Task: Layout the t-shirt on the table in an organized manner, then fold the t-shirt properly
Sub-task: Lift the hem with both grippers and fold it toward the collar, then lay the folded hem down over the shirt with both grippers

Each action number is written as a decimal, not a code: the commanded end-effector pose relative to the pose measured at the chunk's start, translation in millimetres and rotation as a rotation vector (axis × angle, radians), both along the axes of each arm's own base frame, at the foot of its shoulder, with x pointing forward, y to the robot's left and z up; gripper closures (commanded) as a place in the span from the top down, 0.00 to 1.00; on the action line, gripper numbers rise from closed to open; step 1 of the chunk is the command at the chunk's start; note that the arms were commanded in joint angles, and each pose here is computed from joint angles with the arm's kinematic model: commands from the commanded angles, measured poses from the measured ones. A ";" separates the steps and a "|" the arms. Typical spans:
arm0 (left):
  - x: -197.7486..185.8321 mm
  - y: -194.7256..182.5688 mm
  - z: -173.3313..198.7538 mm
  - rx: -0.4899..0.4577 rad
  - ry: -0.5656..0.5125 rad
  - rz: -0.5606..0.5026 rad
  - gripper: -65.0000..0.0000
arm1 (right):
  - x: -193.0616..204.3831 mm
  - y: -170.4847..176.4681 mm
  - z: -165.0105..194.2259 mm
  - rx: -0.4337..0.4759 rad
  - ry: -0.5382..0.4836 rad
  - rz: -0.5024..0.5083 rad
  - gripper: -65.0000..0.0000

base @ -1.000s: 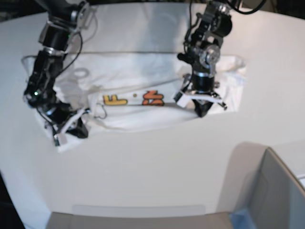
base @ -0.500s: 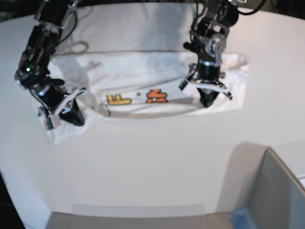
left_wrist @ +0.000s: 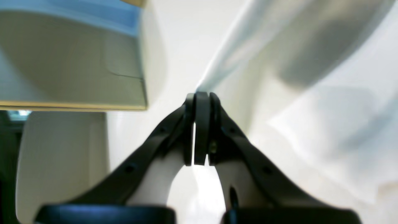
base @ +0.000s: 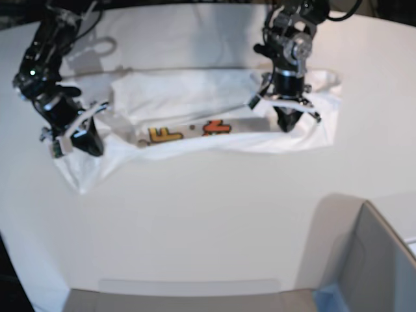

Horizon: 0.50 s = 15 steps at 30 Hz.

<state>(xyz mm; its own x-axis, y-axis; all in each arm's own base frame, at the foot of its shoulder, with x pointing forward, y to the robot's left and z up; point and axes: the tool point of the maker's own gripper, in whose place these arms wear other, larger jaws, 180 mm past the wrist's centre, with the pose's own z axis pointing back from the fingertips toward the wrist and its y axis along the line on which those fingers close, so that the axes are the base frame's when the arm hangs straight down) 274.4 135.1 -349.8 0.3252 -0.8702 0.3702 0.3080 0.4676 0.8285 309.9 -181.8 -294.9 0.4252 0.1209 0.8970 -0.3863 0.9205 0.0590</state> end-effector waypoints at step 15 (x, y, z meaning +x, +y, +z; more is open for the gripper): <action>-21.4 6.7 4.6 0.026 0.006 -0.013 0.00 | -32.9 -3.3 -3.4 0.044 0.017 0.025 0.00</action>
<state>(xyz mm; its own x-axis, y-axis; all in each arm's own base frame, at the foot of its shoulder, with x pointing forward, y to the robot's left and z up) 248.2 142.5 -356.5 0.3352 -0.8820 0.3312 0.3533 0.4435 0.8237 271.3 -186.5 -316.9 0.5004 0.0901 0.8611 -0.3833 0.9149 0.1270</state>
